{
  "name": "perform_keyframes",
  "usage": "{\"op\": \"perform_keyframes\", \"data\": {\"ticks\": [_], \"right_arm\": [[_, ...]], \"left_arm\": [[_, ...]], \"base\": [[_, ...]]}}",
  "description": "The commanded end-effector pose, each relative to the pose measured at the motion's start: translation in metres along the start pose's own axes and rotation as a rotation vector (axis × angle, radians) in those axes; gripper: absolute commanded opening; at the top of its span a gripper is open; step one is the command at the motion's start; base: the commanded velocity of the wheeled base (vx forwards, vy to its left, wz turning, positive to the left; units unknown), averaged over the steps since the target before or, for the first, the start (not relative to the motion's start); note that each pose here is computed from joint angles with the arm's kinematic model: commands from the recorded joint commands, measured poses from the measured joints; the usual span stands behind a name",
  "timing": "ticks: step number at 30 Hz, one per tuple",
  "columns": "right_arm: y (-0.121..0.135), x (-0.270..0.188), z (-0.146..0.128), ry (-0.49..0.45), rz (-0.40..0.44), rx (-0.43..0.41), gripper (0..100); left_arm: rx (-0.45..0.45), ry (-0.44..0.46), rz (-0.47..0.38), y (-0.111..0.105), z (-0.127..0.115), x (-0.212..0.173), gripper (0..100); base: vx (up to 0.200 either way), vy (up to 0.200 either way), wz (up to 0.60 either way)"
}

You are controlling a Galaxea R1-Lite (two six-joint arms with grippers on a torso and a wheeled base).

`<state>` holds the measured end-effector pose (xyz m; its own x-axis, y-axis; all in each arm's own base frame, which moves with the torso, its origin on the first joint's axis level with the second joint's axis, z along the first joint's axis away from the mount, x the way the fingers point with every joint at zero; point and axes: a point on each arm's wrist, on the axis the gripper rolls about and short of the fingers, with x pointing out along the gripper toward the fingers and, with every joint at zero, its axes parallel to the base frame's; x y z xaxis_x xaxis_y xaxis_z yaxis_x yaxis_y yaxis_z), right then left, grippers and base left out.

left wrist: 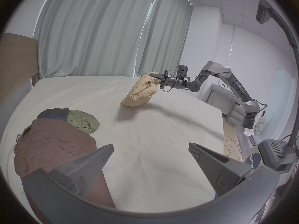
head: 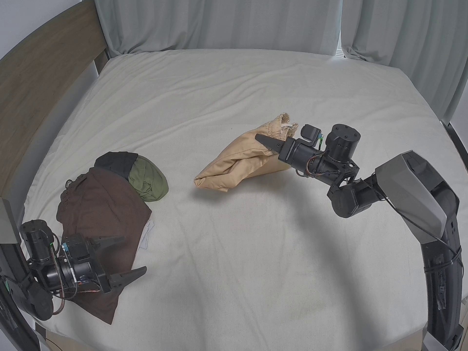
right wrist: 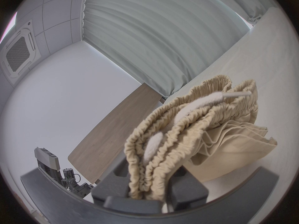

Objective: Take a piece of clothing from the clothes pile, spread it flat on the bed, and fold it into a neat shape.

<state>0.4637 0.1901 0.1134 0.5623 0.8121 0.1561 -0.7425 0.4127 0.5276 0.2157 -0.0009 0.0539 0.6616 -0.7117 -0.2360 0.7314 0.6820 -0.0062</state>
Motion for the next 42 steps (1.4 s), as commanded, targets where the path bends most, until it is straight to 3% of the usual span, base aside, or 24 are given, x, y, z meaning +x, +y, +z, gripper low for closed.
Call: {"op": "perform_keyframes", "data": {"ticks": [1,17,26,35,42], "right_arm": [[-0.002,0.002,0.001,-0.006,0.003,-0.005,0],[0.016,0.015,0.043,-0.091,0.066,-0.037,0],[-0.015,0.029,0.035,-0.092,0.045,-0.033,0],[-0.058,0.023,0.000,-0.040,-0.033,0.021,0],[-0.057,0.007,-0.012,-0.008,-0.068,0.049,0]], "left_arm": [[-0.005,0.004,-0.001,0.000,-0.001,0.000,100],[-0.013,0.012,-0.009,-0.002,-0.003,0.001,100],[-0.024,0.021,-0.012,-0.004,-0.005,-0.001,100],[-0.037,0.031,-0.016,-0.005,-0.008,-0.001,100],[-0.037,0.031,-0.016,-0.005,-0.008,-0.001,100]], "base": [[0.000,0.000,0.00],[0.000,0.000,0.00],[0.000,0.000,0.00],[0.000,0.000,0.00],[0.000,0.000,0.00]]}}
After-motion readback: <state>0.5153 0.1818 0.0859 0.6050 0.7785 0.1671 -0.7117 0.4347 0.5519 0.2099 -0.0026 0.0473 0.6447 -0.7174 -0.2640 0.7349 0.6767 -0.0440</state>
